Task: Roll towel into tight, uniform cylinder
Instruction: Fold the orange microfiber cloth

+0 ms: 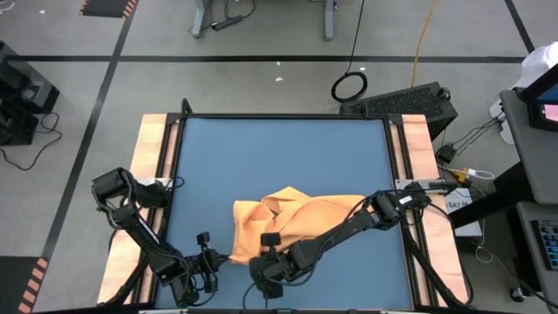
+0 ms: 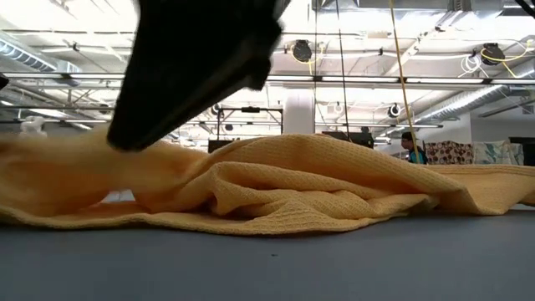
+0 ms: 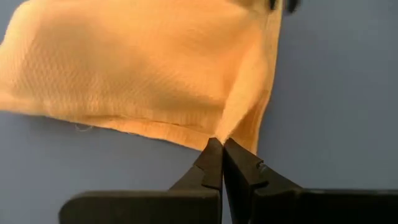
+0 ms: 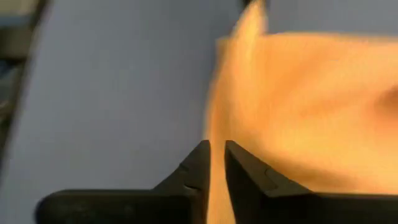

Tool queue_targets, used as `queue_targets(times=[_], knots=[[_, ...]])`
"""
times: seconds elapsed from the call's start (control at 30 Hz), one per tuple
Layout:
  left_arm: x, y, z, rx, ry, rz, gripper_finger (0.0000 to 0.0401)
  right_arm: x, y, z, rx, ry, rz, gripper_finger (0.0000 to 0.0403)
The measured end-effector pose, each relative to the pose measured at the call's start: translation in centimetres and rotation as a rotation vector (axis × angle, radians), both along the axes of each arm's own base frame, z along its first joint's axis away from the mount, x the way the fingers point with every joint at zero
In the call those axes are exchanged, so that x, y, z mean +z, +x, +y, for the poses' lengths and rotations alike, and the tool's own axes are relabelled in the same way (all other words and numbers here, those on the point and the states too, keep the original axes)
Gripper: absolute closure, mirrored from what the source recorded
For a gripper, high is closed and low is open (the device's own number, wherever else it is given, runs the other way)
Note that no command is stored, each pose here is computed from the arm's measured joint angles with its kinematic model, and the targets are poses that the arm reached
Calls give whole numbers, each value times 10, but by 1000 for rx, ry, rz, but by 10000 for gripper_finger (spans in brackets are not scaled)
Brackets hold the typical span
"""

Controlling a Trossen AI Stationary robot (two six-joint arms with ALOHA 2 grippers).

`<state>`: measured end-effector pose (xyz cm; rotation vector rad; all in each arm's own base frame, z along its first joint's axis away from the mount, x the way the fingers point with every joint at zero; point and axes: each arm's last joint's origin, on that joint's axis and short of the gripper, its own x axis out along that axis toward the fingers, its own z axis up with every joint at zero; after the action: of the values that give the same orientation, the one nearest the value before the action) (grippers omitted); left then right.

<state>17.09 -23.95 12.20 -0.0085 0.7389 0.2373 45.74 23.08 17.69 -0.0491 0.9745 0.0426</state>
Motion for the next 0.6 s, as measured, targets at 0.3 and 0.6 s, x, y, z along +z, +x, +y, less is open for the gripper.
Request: queue_targets(times=[0.3,0.6], knots=[[0,1,0,2,-1,-8,396,29,-52,15,-15,-170,183,285],[0,5,2,21,-2,-16,396,24,-108,10,-258,-567,343,282]])
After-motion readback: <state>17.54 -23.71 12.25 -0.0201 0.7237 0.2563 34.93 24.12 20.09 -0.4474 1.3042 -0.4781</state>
